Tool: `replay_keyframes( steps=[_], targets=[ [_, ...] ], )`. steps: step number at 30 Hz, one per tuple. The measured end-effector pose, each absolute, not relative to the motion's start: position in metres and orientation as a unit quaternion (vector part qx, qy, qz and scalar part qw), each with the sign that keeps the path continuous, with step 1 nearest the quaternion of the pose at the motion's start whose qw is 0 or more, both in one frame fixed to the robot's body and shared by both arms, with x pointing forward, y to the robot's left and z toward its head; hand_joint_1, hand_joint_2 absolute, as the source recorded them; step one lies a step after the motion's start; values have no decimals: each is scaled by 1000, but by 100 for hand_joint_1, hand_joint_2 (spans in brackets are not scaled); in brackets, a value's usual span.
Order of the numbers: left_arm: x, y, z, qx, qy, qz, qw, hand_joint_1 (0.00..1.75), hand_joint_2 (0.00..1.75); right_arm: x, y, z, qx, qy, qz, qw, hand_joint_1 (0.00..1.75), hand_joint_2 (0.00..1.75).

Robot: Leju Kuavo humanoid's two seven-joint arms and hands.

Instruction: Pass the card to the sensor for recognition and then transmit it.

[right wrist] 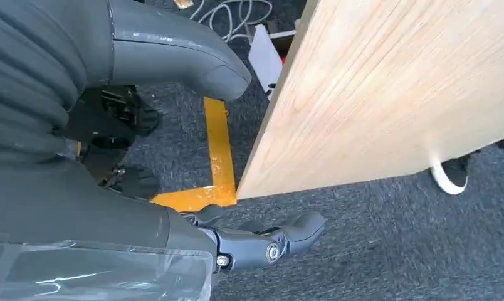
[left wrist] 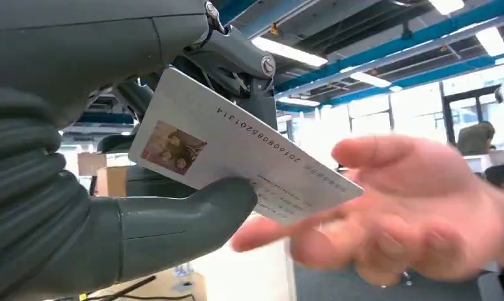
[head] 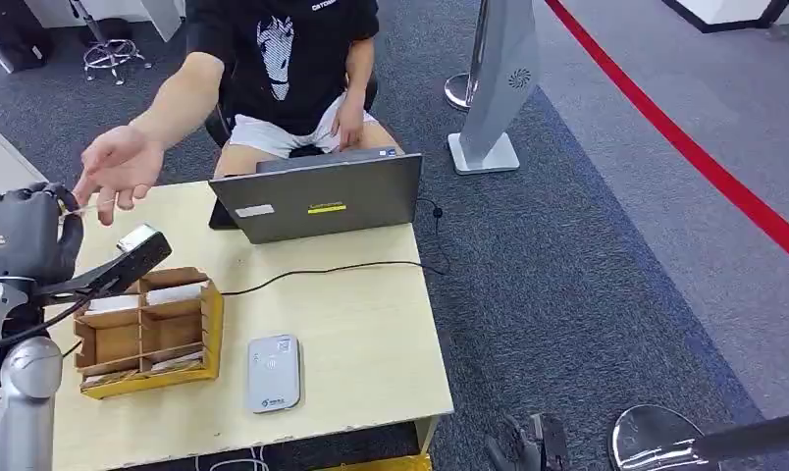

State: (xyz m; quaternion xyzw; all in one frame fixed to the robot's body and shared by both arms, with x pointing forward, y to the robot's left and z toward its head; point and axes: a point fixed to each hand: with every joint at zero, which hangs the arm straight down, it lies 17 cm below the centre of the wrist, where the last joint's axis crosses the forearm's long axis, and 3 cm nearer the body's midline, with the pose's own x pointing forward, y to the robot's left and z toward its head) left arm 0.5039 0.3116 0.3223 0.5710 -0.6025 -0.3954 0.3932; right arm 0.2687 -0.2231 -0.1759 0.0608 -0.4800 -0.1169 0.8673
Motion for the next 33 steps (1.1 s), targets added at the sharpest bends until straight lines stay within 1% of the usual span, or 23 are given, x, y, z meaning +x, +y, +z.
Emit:
replay_keyframes(
  steps=[12, 13, 14, 15, 24, 30, 33],
  targets=[
    [502, 322, 321, 582, -604, -386, 384, 175, 175, 271, -218, -174, 65, -482, -114, 866, 0, 175],
    [502, 322, 322, 582, -605, -385, 384, 143, 175, 271, -218, -174, 65, -482, -113, 867, 0, 175],
    [502, 322, 322, 582, -605, -385, 384, 35, 175, 271, -217, -174, 66, -482, -112, 867, 0, 175],
    [502, 322, 322, 582, -605, -385, 383, 0, 175, 271, -217, -174, 66, -482, -112, 867, 0, 175],
    [495, 315, 327, 581, -622, -376, 367, 0, 175, 271, -216, -174, 67, -482, -110, 867, 0, 175],
    [478, 302, 342, 575, -647, -364, 345, 0, 175, 271, -217, -174, 66, -482, -116, 866, 0, 175],
    [469, 287, 348, 557, -666, -367, 333, 0, 175, 270, -219, -174, 64, -482, -116, 866, 0, 175]
  ],
)
